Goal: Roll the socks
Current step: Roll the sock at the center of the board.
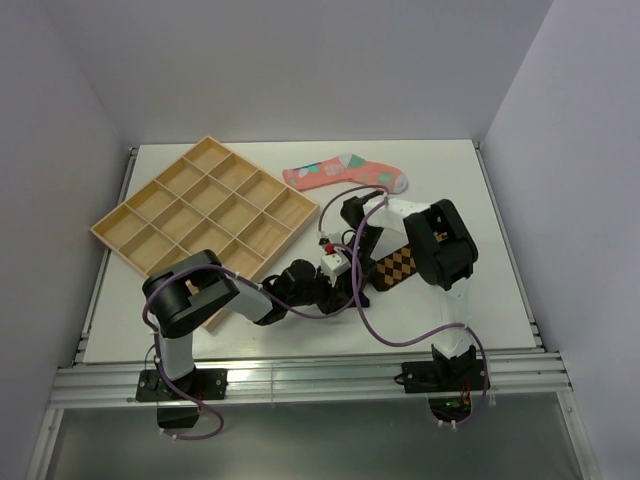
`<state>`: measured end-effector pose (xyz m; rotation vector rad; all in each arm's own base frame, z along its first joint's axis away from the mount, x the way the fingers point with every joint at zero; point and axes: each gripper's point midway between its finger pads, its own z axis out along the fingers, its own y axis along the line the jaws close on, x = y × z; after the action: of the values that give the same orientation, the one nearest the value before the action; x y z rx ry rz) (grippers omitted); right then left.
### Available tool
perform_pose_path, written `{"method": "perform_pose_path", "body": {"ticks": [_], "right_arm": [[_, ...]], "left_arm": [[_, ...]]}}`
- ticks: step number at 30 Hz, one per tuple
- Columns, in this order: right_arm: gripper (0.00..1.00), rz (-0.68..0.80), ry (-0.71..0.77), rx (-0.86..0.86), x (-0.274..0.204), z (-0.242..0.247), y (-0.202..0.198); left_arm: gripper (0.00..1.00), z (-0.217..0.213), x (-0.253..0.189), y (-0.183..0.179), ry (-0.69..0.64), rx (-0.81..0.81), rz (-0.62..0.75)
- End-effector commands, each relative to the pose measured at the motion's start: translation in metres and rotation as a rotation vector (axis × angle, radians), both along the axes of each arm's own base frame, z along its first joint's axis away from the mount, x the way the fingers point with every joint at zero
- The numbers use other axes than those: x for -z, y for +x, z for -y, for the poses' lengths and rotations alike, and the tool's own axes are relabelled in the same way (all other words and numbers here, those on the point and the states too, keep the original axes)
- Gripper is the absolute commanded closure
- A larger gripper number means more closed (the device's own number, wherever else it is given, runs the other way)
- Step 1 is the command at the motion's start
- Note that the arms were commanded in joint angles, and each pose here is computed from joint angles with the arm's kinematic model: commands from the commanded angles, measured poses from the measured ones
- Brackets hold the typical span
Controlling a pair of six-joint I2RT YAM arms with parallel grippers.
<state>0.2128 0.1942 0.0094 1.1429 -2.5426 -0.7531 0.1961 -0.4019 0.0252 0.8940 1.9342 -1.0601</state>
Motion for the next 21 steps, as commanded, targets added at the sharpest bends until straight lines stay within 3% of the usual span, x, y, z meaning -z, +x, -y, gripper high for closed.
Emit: {"method": "perform_pose_path", "body": {"ticks": [1, 3, 6, 13, 21], "right_arm": [[0.90, 0.161, -0.070, -0.047, 0.035, 0.012, 0.026], [0.90, 0.173, -0.067, -0.028, 0.035, 0.011, 0.027], [0.82, 0.217, -0.049, 0.008, 0.028, 0.009, 0.032], [0.56, 0.346, 0.018, 0.107, 0.001, 0.005, 0.047], [0.53, 0.435, 0.109, 0.254, -0.038, 0.020, 0.076]], "left_arm": [[0.84, -0.009, 0.031, -0.013, 0.096, 0.005, -0.057], [0.92, -0.010, 0.033, -0.017, 0.094, 0.014, -0.072], [1.00, -0.013, 0.034, -0.024, 0.076, 0.021, -0.105], [1.00, -0.023, 0.030, -0.038, 0.010, 0.047, -0.236], [1.00, -0.027, 0.020, -0.040, 0.002, 0.055, -0.393]]}}
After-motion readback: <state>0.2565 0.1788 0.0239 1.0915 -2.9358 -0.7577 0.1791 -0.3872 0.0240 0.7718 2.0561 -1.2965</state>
